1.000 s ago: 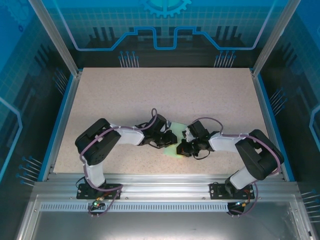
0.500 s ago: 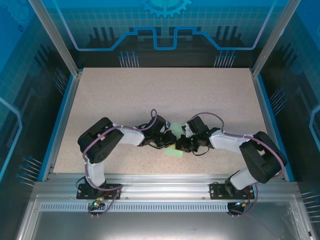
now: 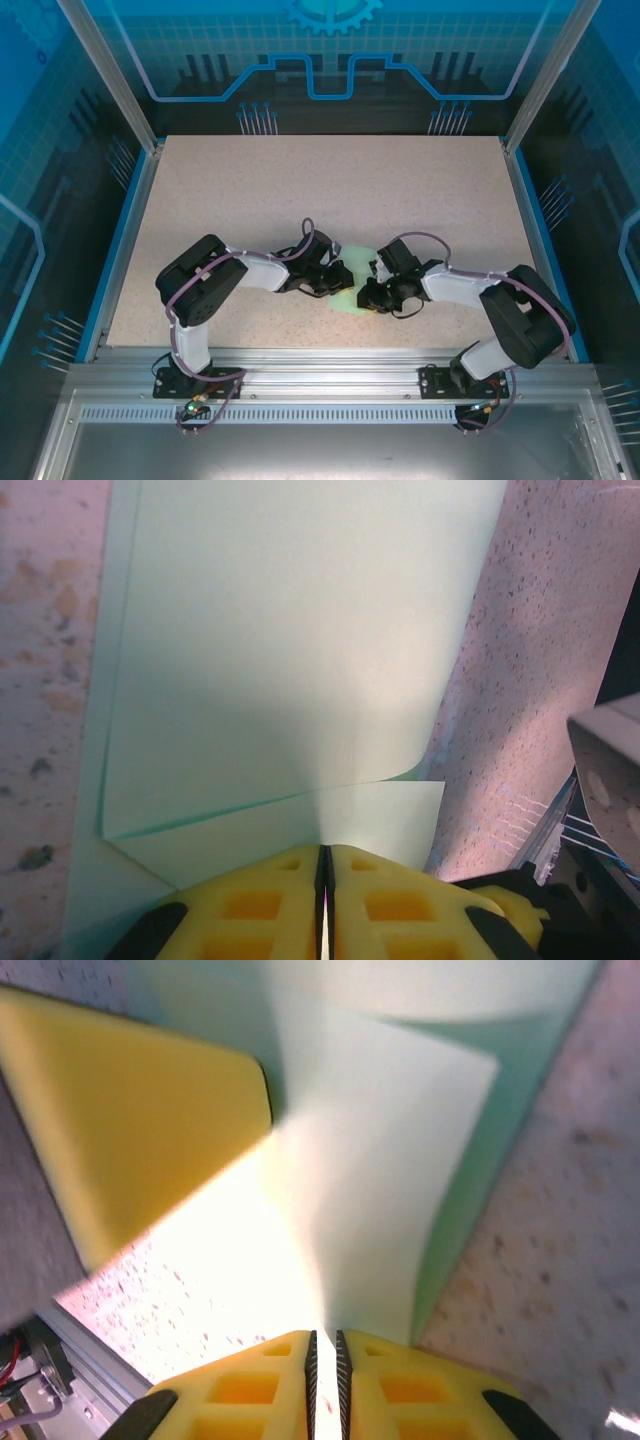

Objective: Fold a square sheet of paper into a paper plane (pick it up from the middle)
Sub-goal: Fold the triangle a second time at the center of the table, then turn over the paper at the center of the table.

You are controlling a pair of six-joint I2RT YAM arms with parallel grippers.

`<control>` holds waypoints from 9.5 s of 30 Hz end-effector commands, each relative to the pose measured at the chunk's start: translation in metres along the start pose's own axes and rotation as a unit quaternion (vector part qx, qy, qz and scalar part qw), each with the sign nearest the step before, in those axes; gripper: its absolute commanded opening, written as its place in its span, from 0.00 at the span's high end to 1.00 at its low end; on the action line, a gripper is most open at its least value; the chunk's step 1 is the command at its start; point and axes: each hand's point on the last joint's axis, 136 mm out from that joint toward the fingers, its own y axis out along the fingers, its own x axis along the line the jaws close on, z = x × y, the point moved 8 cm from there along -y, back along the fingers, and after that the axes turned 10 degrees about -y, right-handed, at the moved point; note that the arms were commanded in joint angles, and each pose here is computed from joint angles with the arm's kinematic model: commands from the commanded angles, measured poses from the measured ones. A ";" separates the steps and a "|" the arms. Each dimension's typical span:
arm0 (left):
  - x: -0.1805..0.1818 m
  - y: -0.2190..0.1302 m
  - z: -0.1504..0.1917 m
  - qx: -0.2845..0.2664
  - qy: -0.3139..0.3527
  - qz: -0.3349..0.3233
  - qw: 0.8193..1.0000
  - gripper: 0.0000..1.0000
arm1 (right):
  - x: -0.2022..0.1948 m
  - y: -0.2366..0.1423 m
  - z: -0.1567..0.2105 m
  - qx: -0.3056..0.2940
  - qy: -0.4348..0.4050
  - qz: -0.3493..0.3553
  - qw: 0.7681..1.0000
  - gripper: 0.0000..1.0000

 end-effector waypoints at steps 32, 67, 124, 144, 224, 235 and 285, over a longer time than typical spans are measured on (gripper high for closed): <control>0.026 0.012 0.002 0.007 -0.022 -0.067 0.997 0.89 | -0.023 0.014 0.029 0.042 0.026 0.000 0.999 0.89; -0.025 -0.016 0.001 -0.006 0.031 -0.001 0.999 0.79 | -0.019 -0.020 -0.039 -0.049 0.011 -0.055 0.997 0.57; -0.005 -0.004 0.000 0.005 0.013 -0.055 0.998 0.86 | -0.002 -0.010 -0.061 -0.053 0.008 -0.030 0.998 0.70; -0.006 -0.011 -0.001 -0.014 0.010 -0.053 0.998 0.85 | -0.017 -0.011 -0.075 -0.078 0.000 -0.028 0.997 0.51; -0.004 -0.021 -0.015 -0.037 0.005 -0.047 0.998 0.80 | -0.016 -0.005 -0.040 -0.029 -0.117 -0.129 0.984 0.65; -0.025 -0.045 -0.014 -0.061 0.018 -0.006 0.998 0.74 | -0.003 -0.024 -0.048 -0.040 -0.122 -0.115 0.985 0.94; -0.020 -0.130 0.007 -0.138 0.055 0.028 0.989 0.63 | 0.015 -0.052 -0.096 -0.032 -0.047 0.054 0.997 0.73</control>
